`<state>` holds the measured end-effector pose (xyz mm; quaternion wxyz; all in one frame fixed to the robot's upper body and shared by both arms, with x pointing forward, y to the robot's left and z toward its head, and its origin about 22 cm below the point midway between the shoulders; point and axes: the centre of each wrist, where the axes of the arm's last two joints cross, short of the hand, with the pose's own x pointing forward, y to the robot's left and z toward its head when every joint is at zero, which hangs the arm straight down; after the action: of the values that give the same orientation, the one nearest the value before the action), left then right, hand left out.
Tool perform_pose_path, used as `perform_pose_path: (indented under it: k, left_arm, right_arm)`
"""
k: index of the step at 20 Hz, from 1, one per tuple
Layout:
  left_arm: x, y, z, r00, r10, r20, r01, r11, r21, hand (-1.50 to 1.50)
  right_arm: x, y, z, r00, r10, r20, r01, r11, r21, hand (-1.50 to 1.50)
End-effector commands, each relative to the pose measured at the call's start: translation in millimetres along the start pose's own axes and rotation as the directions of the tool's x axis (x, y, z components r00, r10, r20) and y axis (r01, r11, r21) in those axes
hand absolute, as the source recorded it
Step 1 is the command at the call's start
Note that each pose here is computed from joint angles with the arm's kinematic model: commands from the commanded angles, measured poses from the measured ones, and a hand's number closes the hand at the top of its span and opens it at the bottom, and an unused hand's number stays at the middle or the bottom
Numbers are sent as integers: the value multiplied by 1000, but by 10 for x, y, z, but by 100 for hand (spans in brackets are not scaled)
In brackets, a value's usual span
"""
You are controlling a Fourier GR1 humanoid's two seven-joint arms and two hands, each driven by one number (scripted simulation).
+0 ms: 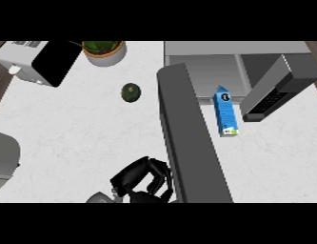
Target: Pick up the milk, place it into the microwave and close the microwave
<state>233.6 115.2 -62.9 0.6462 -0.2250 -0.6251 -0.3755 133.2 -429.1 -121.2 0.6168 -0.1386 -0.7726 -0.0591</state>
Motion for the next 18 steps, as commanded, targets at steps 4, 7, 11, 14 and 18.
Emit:
perform_pose_path:
  k: [4,7,11,14,18]
  left_arm:
    - [-69,-252,-406,996,-81,-38,75,987,-141,150]
    - [-18,-375,-490,997,-76,-14,73,981,-178,150]
    - [-69,-716,-407,997,-39,70,47,992,-114,150]
    - [103,-709,-521,992,-35,122,44,997,-65,150]
    - [233,-670,-634,992,-33,122,36,999,-23,-150]
  right_arm:
    - [160,-248,-113,991,-89,95,82,994,79,-150]
    - [170,-146,-243,985,-113,129,100,989,110,-150]
    - [175,-73,-173,982,-140,129,118,979,165,-150]
    - [264,64,-250,979,-146,142,117,973,197,-150]
    - [392,216,-563,971,-170,169,125,960,252,-150]
